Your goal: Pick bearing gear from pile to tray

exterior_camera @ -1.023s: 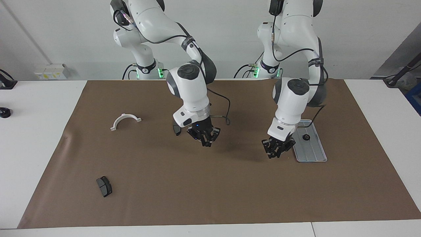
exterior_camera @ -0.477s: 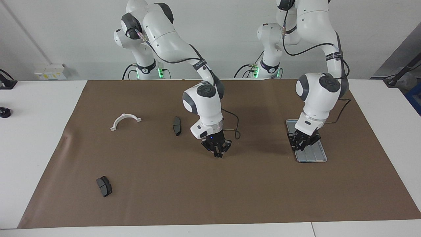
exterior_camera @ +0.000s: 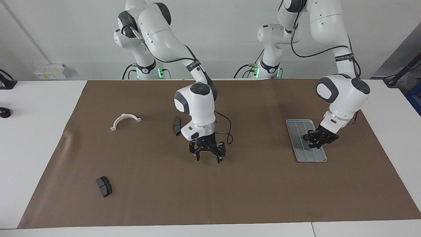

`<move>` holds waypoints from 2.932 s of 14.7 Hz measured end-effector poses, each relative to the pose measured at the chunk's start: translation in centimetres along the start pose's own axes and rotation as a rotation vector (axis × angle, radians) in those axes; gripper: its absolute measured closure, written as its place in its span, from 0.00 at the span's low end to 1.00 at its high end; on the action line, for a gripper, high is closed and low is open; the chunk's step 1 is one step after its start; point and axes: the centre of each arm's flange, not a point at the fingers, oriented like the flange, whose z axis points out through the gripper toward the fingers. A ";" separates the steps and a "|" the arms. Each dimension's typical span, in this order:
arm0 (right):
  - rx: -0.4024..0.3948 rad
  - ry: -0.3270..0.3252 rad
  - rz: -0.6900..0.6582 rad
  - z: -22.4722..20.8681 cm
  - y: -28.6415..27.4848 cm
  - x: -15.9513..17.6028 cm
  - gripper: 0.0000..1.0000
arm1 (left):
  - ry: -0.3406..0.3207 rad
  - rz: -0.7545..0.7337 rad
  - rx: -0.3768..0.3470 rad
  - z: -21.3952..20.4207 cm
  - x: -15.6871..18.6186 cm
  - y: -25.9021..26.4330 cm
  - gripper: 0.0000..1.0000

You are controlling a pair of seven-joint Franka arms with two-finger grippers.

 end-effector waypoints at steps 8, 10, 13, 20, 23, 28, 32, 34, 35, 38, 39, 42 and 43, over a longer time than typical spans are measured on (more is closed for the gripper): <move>-0.102 -0.118 -0.046 -10.0 16.0 11.3 0.00 | 0.015 -0.015 0.019 2.7 -0.1 -1.0 0.51; -0.128 -0.155 -0.075 -11.0 19.4 12.5 0.00 | 0.028 -0.013 0.018 1.9 0.6 -1.1 0.29; -0.152 -0.198 -0.077 -15.2 23.1 13.4 0.00 | 0.043 0.012 -0.011 -2.1 2.6 0.3 0.00; -0.125 -0.304 -0.159 -27.3 31.0 13.0 0.00 | 0.054 0.020 -0.063 -5.9 4.6 13.6 0.00; -0.124 -0.342 -0.157 -30.3 33.6 12.2 0.00 | 0.034 -0.019 -0.067 -5.2 3.8 21.6 0.00; -0.113 -0.400 -0.211 -28.5 34.6 10.3 0.00 | 0.052 -0.118 -0.078 -2.4 4.8 32.3 0.00; -0.108 -0.399 -0.236 -28.8 33.4 9.5 0.00 | 0.097 -0.173 -0.096 0.7 5.8 36.1 0.00; -0.107 -0.397 -0.239 -29.1 33.3 9.3 0.00 | 0.109 -0.182 -0.099 2.3 5.9 37.1 0.00; -0.106 -0.396 -0.243 -29.2 33.1 9.2 0.00 | 0.115 -0.178 -0.102 2.9 5.9 37.7 0.05; -0.105 -0.398 -0.250 -29.1 32.7 9.1 0.00 | 0.144 -0.166 -0.119 3.4 5.5 39.5 0.20; -0.106 -0.399 -0.249 -29.1 32.8 9.1 0.00 | 0.147 -0.165 -0.121 3.5 5.4 39.7 0.21; -0.112 -0.403 -0.247 -29.0 33.0 9.1 0.00 | 0.142 -0.165 -0.116 4.1 5.3 39.6 0.23; -0.113 -0.409 -0.247 -29.1 33.0 9.0 0.00 | 0.141 -0.164 -0.115 4.4 5.2 39.7 0.23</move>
